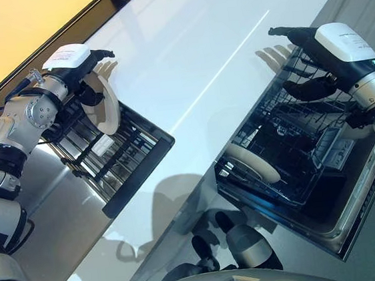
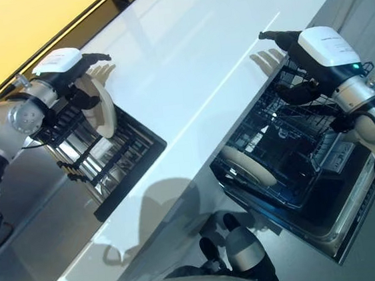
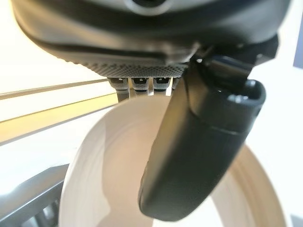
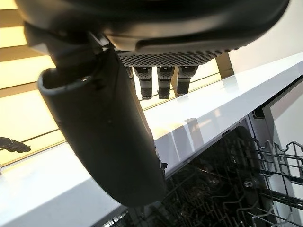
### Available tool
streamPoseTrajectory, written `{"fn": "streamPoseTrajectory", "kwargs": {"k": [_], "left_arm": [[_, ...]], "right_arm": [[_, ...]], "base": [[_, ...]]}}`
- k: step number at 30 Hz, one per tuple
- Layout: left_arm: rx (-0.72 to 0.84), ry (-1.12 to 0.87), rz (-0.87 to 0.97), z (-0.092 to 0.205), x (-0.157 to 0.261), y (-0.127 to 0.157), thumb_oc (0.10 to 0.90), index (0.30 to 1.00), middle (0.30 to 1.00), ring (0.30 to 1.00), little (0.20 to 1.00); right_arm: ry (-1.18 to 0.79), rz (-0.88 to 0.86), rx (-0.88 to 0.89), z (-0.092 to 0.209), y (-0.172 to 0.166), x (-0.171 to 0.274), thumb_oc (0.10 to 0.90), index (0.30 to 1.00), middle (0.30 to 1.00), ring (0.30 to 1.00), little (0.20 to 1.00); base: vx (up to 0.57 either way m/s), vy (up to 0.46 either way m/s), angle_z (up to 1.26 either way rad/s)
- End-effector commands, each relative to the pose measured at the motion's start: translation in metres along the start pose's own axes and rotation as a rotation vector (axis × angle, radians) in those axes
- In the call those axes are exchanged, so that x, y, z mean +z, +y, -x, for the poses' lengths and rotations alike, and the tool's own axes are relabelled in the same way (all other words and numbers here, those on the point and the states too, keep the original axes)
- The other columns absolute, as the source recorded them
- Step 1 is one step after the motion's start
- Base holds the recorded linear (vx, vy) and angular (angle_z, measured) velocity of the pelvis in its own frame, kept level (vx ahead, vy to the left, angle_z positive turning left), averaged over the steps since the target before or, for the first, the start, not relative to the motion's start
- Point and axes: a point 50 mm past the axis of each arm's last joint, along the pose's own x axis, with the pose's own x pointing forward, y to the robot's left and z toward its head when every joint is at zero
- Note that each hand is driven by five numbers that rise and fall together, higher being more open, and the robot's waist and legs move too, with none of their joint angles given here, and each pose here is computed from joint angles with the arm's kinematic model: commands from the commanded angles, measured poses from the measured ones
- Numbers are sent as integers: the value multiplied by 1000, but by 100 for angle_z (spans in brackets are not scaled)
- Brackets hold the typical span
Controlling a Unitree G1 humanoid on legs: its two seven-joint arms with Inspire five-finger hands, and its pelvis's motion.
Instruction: Pick up plates and place into dishwasher.
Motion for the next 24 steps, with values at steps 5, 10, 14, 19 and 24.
{"fn": "streamPoseTrajectory", "kwargs": {"k": [5,10,14,19,24], "left_arm": [[95,39,-172,3,-13,45,800,900,900,900,900],[54,43,-185,5,-17,40,800,900,900,900,900],[13,48,-176,6,-18,34,100,300,300,300,200],[3,72,-156,8,-22,31,100,300,300,300,200],[23,93,-144,12,-28,36,100,300,300,300,200]], "right_arm": [[-144,129,-165,-9,-53,20,800,900,900,900,900],[-153,133,-162,-10,-54,22,800,900,900,900,900],[-158,141,-155,-12,-54,23,800,900,900,900,900],[-166,148,-153,-13,-54,26,800,900,900,900,900],[-170,150,-162,-12,-53,26,800,900,900,900,900]], "base": [[0,0,0],[0,0,0],[0,0,0],[0,0,0],[-29,-5,0]]}}
